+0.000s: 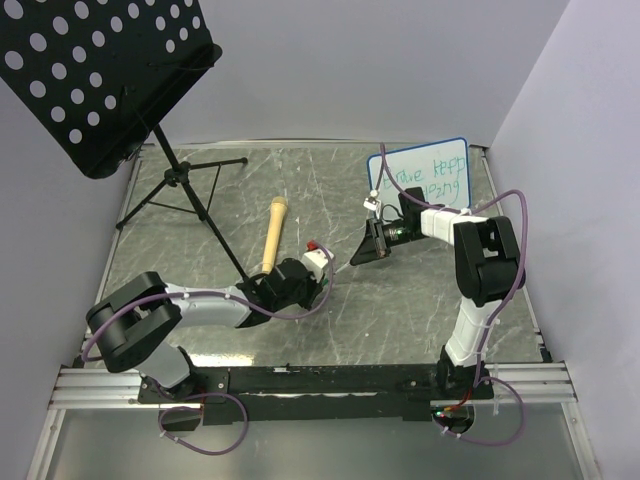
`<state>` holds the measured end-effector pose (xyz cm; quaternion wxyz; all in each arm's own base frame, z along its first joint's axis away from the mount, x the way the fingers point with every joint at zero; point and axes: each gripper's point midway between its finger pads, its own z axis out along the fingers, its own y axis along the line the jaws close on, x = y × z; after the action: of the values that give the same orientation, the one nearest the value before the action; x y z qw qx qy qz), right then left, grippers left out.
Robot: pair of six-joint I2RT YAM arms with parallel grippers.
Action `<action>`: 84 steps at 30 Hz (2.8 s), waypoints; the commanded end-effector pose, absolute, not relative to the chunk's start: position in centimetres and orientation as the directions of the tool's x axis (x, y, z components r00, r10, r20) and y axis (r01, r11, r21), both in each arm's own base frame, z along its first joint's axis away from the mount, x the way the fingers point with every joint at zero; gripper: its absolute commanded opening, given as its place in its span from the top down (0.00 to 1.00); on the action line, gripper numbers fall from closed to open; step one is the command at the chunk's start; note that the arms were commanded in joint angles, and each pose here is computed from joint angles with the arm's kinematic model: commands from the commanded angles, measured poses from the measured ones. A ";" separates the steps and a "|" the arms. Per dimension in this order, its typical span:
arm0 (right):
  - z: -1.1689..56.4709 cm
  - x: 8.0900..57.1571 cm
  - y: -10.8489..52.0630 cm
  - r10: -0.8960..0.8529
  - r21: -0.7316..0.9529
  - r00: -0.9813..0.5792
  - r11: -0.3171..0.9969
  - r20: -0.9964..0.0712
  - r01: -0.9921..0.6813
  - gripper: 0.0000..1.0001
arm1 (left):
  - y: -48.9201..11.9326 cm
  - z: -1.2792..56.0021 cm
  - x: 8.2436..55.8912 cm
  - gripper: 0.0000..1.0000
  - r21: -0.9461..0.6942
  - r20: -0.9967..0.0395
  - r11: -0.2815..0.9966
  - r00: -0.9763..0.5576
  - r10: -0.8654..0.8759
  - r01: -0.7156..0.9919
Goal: Write a sentence on the whiteboard
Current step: Insert the whiteboard marker without the cap into the pen cap.
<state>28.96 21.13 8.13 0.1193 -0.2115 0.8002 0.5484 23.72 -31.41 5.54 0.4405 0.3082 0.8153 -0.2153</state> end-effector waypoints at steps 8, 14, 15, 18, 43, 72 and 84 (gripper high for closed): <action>9.5 29.4 22.1 -0.216 0.828 -0.862 0.248 -0.459 -0.503 1.00 | -33.0 8.0 23.4 0.87 -0.072 -0.896 0.665 -0.341 0.284 0.743; 9.8 29.1 22.3 -0.223 0.833 -0.860 0.230 -0.459 -0.504 1.00 | -32.9 7.9 23.5 0.87 -0.068 -0.895 0.671 -0.343 0.286 0.738; 9.7 29.0 22.4 -0.224 0.834 -0.861 0.229 -0.456 -0.502 1.00 | -32.9 7.9 23.5 0.87 -0.070 -0.896 0.672 -0.343 0.283 0.737; 9.6 28.9 22.5 -0.231 0.839 -0.863 0.223 -0.449 -0.496 1.00 | -32.9 8.0 23.6 0.87 -0.069 -0.897 0.672 -0.341 0.282 0.738; 9.7 28.1 23.1 -0.265 0.843 -0.854 0.196 -0.447 -0.502 1.00 | -32.5 8.3 24.1 0.87 -0.049 -0.897 0.694 -0.338 0.286 0.718; 9.6 27.1 24.1 -0.308 0.859 -0.851 0.159 -0.425 -0.487 1.00 | -33.8 9.9 23.5 0.88 -0.069 -0.915 0.638 -0.304 0.267 0.767; 10.2 26.3 25.1 -0.333 0.859 -0.837 0.127 -0.435 -0.497 1.00 | -35.7 12.5 24.8 0.89 -0.105 -0.943 0.646 -0.281 0.176 0.756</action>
<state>26.33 24.07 8.68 0.0601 -0.2553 0.7693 0.5826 23.26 -32.77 7.45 0.4566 0.3371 0.7884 -0.2374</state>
